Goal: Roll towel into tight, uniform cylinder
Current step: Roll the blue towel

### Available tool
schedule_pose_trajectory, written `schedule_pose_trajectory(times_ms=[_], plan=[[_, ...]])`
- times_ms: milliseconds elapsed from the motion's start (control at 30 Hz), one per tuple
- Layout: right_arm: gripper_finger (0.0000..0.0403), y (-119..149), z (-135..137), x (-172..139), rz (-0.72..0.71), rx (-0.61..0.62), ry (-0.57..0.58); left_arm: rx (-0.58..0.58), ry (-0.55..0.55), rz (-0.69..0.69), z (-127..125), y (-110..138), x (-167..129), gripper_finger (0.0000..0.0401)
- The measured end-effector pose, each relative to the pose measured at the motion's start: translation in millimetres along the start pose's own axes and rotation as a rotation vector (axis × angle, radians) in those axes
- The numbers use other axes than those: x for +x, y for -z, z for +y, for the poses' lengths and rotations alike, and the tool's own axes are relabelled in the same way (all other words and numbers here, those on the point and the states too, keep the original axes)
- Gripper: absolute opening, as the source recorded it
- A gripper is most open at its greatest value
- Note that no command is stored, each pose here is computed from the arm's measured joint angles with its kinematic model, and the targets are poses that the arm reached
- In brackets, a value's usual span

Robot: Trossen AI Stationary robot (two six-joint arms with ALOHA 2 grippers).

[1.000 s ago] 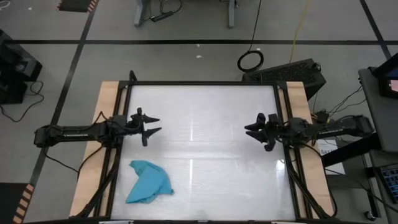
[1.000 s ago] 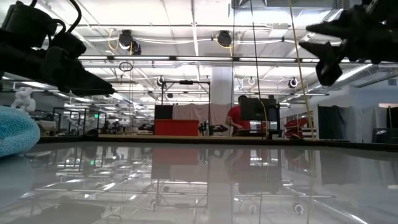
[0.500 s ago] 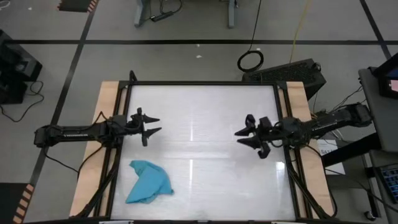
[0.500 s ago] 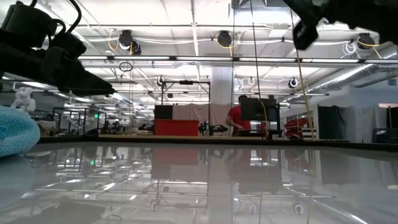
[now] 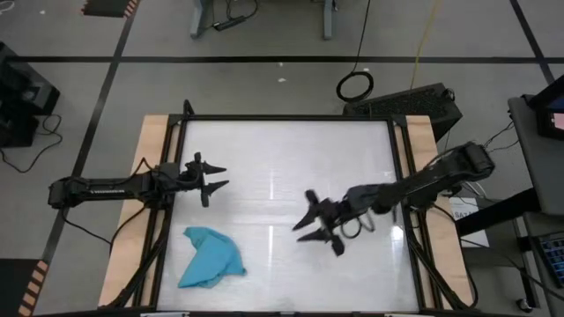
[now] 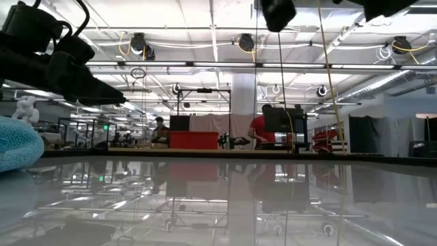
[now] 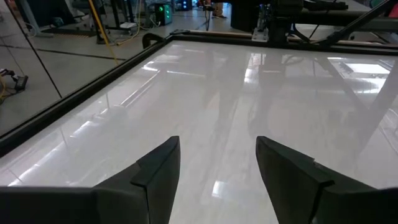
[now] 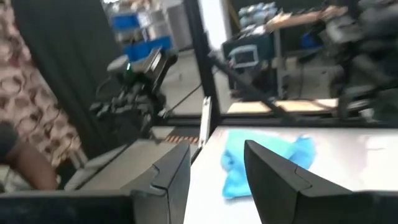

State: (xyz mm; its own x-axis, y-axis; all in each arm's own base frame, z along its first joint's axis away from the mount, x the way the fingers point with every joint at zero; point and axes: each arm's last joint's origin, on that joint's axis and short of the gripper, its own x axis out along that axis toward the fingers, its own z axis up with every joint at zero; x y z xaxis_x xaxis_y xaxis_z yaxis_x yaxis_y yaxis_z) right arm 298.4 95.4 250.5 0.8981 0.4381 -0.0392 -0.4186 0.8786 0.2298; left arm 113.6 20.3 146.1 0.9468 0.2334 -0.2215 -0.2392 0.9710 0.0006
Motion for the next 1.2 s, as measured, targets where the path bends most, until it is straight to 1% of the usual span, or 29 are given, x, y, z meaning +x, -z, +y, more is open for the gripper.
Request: schedule_pose_trajectory(times_ms=[333, 467, 567, 933, 1033, 1200], plan=[[0.0141, 30, 7, 82, 0.095, -0.027, -0.053, 0.0, 0.0, -0.001, 0, 0, 0, 0.0216], [0.0141, 41, 8, 106, 0.123, -0.054, -0.063, 0.0, 0.0, 0.0, 0, 0, 0, 0.0216], [0.0141, 48, 8, 120, 0.133, -0.073, -0.069, 0.0, 0.0, 0.0, 0, 0, 0, 0.0216], [0.0141, 73, 11, 149, 0.177, -0.083, -0.109, 0.0, 0.0, 0.0, 0, 0, 0, 0.0216], [0.0141, 79, 12, 152, 0.191, -0.091, -0.112, 0.0, 0.0, 0.001, 0, 0, 0, 0.0216], [0.0141, 81, 11, 153, 0.207, -0.1, -0.11, 0.0, 0.0, 0.003, 0, 0, 0, 0.0216]])
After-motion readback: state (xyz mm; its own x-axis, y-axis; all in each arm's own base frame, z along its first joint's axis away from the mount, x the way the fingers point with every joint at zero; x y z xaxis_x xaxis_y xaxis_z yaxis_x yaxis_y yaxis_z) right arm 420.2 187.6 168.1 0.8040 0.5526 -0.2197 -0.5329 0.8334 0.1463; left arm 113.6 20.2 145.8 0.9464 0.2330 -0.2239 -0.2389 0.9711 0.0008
